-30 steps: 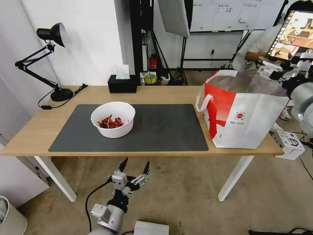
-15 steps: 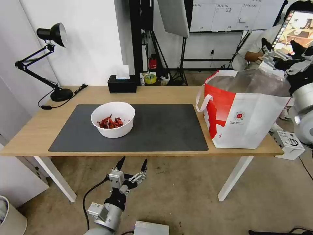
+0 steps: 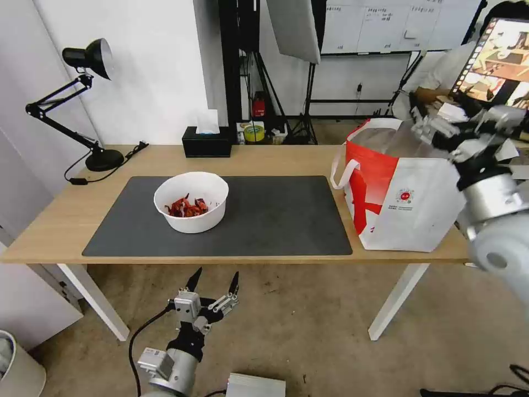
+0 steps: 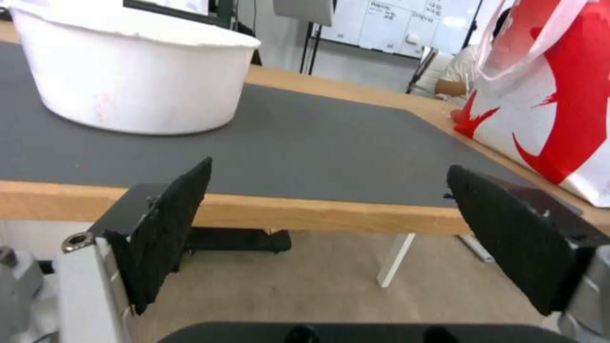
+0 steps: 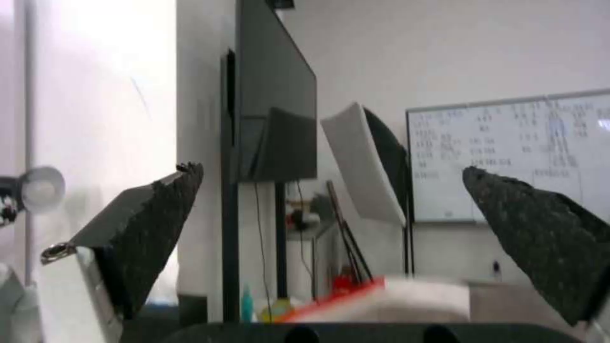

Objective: Pick up the trash from the table and place it into the takeout bag.

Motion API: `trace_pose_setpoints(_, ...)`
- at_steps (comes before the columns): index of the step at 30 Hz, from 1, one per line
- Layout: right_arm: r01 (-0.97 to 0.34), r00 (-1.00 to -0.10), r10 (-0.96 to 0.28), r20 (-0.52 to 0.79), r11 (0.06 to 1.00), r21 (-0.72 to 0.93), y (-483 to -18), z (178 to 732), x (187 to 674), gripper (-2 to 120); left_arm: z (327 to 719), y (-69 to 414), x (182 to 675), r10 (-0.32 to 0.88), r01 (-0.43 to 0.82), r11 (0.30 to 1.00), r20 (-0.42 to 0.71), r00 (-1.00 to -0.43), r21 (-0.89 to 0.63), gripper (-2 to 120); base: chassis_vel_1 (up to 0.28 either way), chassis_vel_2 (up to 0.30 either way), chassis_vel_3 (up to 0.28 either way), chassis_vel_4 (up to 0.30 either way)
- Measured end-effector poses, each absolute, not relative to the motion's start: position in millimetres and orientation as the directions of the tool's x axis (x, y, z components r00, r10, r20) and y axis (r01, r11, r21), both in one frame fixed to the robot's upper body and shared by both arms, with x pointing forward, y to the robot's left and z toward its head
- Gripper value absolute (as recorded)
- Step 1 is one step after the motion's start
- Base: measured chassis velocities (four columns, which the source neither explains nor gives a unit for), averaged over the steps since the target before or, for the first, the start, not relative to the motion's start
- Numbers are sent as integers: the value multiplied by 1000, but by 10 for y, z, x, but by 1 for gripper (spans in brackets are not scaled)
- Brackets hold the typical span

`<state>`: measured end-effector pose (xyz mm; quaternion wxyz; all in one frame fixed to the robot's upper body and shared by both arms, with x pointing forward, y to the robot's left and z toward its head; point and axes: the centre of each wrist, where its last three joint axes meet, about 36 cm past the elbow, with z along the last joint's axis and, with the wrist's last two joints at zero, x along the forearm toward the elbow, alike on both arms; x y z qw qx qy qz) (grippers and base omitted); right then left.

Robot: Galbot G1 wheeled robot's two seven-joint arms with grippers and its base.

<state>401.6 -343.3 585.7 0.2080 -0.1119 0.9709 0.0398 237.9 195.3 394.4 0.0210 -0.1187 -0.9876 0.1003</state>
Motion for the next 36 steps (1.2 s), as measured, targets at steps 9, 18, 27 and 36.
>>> trace_pose_setpoints(9, -185, -919, -166, -357, 983, 19, -3406, 5331, 3652, 100, 3869, 1960, 2391, 243, 231, 952, 35, -969, -200, 100, 0, 0, 0, 0)
trace_pose_setpoints(18, -143, -947, -126, -296, 989, 35, -3221, 4924, 3260, 100, 3791, 1905, 2375, 250, 234, 951, 56, -967, -200, 100, 0, 0, 0, 0)
trace_pose_setpoints(27, -103, -975, -95, -202, 994, 30, -3027, 4680, 2911, 100, 3780, 1881, 2369, 243, 227, 952, 56, -968, -205, 100, 0, 0, 0, 0)
trace_pose_setpoints(36, -53, -996, -53, -66, 999, 8, -2974, 4655, 2695, 100, 3779, 1875, 2369, 239, 224, 952, 53, -970, -207, 100, 0, 0, 0, 0)
